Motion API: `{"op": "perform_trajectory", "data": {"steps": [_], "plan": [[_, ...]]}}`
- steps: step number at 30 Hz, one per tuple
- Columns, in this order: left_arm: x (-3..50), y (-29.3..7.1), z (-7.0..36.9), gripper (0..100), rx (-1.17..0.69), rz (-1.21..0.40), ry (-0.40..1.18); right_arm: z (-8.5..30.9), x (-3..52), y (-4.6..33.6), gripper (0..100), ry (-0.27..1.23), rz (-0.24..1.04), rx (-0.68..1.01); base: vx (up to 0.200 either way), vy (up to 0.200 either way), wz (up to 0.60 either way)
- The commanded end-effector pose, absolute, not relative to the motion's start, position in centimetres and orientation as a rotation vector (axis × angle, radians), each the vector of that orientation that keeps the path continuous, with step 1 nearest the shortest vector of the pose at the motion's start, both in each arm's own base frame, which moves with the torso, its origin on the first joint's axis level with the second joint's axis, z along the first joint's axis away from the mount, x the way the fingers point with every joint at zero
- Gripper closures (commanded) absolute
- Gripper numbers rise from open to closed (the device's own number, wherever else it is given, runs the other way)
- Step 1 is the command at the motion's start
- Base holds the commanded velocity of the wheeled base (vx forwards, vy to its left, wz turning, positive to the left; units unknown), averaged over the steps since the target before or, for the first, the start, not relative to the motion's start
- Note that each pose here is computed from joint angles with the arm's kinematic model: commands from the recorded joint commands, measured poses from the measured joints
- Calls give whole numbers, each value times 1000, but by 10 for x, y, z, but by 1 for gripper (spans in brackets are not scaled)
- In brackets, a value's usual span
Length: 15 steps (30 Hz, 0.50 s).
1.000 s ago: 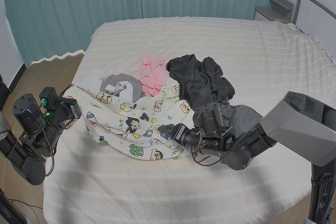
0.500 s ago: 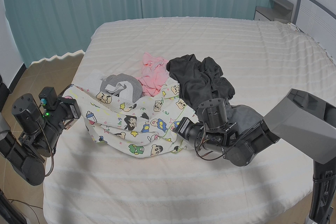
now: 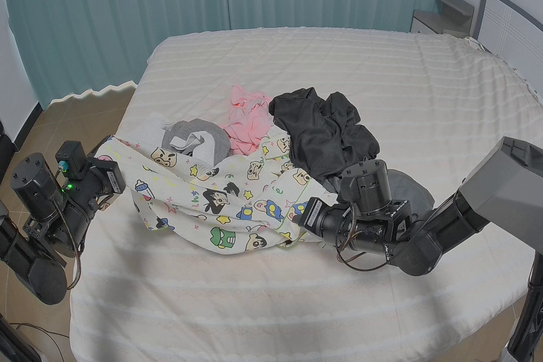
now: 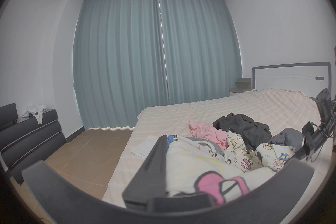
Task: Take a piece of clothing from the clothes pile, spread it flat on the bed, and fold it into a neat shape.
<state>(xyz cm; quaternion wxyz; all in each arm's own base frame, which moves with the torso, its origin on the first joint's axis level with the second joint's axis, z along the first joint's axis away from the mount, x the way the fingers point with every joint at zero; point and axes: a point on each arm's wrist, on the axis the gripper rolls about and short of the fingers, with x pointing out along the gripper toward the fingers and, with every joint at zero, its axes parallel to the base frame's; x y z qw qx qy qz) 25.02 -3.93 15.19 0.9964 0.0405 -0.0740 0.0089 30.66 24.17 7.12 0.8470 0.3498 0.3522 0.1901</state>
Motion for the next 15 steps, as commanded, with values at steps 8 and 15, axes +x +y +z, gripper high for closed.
{"op": "perform_trajectory", "data": {"steps": [8,15], "plan": [[244,-39,150,100,85,20,-141,60,304,255,0,796,498,714,0,0,0],[242,-38,151,100,81,18,-144,52,296,282,0,808,566,701,0,0,0]]}}
